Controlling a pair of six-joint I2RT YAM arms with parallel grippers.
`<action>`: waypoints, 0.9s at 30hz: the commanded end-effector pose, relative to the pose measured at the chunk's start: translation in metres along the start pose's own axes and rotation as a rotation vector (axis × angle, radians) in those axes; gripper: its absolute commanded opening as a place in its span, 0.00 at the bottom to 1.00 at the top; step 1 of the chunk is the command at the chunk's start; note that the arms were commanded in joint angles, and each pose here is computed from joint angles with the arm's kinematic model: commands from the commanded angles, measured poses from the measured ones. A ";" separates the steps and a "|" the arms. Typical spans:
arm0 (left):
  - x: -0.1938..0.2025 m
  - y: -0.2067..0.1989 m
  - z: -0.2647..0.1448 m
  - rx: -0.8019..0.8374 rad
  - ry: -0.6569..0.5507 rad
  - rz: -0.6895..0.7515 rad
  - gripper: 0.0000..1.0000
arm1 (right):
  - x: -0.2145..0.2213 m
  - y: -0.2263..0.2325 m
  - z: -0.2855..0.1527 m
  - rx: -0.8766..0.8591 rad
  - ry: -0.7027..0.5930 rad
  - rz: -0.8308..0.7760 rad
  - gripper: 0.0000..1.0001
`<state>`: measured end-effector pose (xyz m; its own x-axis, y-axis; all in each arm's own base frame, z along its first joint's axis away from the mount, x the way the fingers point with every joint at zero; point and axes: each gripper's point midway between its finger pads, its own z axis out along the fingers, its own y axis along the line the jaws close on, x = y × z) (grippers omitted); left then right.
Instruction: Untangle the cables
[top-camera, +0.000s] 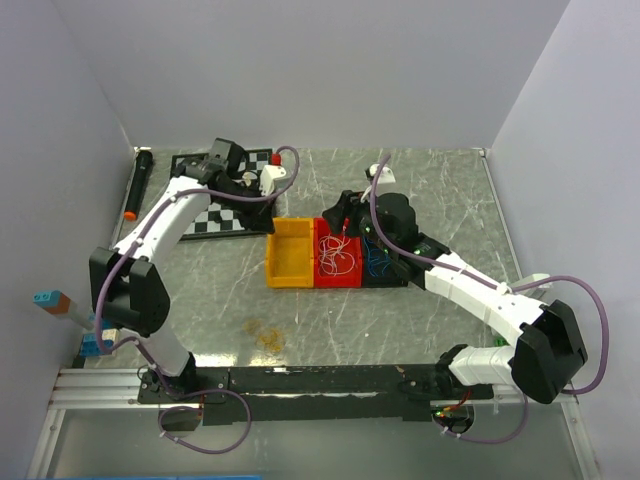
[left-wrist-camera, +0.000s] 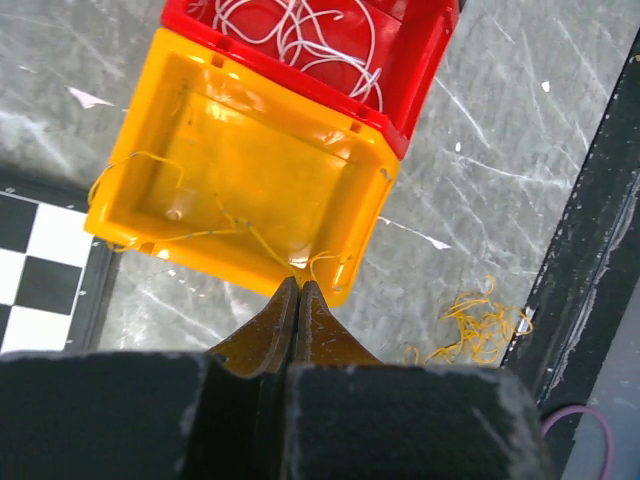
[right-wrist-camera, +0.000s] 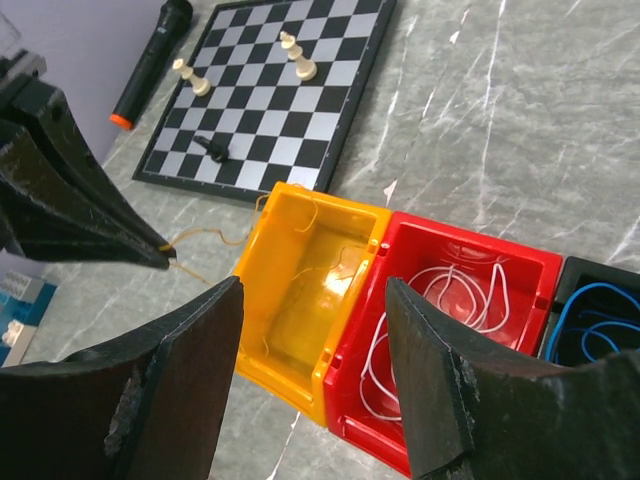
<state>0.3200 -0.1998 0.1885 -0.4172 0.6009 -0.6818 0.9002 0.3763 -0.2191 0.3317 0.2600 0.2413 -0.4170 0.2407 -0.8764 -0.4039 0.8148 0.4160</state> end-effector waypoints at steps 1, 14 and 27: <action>-0.013 -0.001 0.005 0.021 -0.030 -0.017 0.01 | -0.010 -0.005 0.001 0.016 -0.047 0.016 0.66; -0.034 0.041 0.053 -0.113 -0.119 -0.030 0.01 | -0.003 -0.015 0.002 0.027 -0.037 0.044 0.65; 0.029 0.065 0.099 -0.259 0.000 -0.061 0.01 | -0.001 -0.021 0.005 0.017 -0.030 0.067 0.64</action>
<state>0.3607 -0.2244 0.0862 -0.4956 0.5864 -0.6407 0.8279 0.5420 -0.1443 0.3406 0.2417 0.2242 -0.4371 0.2745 -0.8565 -0.3435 0.8291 0.4411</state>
